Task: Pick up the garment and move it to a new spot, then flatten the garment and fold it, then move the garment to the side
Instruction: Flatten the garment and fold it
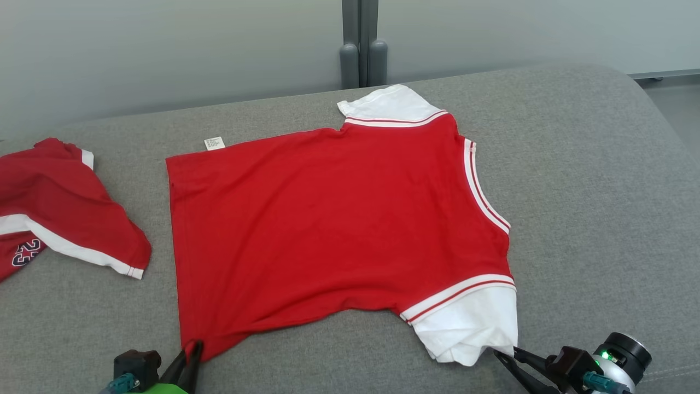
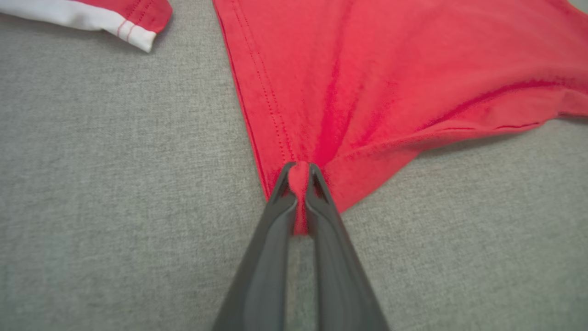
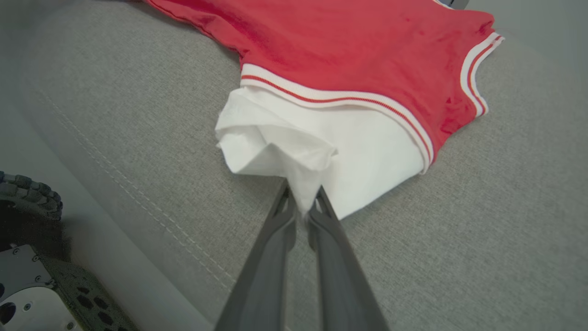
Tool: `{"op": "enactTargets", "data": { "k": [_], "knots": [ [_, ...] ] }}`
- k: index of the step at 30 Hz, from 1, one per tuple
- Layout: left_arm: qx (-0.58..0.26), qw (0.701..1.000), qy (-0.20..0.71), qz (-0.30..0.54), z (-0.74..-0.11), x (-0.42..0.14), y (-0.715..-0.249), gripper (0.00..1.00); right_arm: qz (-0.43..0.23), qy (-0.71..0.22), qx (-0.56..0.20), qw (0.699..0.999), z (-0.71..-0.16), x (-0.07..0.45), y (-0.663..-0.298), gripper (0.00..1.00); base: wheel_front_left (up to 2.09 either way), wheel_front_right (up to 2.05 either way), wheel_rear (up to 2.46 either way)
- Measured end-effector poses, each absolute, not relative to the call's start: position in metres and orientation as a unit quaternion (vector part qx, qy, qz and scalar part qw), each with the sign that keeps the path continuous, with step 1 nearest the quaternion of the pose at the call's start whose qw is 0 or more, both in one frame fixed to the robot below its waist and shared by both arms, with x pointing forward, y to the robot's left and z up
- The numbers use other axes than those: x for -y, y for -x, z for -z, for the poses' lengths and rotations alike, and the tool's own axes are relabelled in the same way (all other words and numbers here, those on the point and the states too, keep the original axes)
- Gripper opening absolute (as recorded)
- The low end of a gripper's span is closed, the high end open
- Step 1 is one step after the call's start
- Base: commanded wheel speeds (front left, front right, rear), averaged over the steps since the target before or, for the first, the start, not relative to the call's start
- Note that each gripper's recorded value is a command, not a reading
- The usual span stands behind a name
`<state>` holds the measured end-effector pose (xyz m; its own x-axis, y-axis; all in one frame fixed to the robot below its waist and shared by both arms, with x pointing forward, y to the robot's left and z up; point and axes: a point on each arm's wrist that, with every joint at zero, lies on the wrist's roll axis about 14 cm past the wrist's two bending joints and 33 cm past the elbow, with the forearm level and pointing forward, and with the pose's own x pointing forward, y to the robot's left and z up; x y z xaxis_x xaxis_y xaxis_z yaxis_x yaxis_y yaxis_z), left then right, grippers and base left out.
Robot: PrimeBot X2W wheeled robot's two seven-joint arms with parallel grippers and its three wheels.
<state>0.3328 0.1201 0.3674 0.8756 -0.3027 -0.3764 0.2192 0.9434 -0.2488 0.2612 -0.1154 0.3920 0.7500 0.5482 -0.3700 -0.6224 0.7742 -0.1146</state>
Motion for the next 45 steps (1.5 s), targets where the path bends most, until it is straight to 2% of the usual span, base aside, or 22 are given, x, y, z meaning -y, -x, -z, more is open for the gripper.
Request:
{"op": "enactTargets", "data": {
  "k": [1, 2, 3, 22, 34, 39, 45],
  "knots": [
    [-0.209, 0.964, 0.101, 0.134, -0.368, -0.121, -0.333, 0.64, -0.315, 0.116, -0.161, 0.928, -0.391, 0.116, -0.261, 0.53, 0.0, 0.0, 0.0],
    [-0.208, 0.964, 0.102, 0.132, -0.368, -0.121, -0.333, 1.0, -0.314, 0.117, -0.162, 0.928, -0.391, 0.117, -0.26, 0.83, 0.0, 0.0, 0.0],
    [-0.208, 0.964, 0.102, 0.13, -0.368, -0.123, -0.333, 1.0, -0.312, 0.118, -0.165, 0.928, -0.389, 0.118, -0.26, 1.0, 0.0, 0.0, 0.0],
    [-0.244, 0.959, 0.08, 0.119, -0.35, -0.147, -0.3, 1.0, -0.295, 0.145, -0.221, 0.918, -0.364, 0.151, -0.221, 1.0, 0.0, 0.0, 0.0],
    [-0.239, 0.962, 0.087, 0.097, -0.355, -0.168, -0.291, 1.0, -0.234, 0.168, -0.162, 0.944, -0.397, 0.179, -0.255, 1.0, 0.0, 0.0, 0.0],
    [-0.2, 0.972, 0.087, 0.085, -0.376, -0.178, -0.305, 1.0, -0.22, 0.176, -0.126, 0.951, -0.418, 0.182, -0.27, 1.0, 0.0, 0.0, 0.0],
    [-0.125, 0.981, 0.112, 0.099, -0.418, -0.157, -0.334, 1.0, -0.195, 0.168, -0.05, 0.965, -0.46, 0.177, -0.3, 1.0, 0.0, 0.0, 0.0]
  ]
}}
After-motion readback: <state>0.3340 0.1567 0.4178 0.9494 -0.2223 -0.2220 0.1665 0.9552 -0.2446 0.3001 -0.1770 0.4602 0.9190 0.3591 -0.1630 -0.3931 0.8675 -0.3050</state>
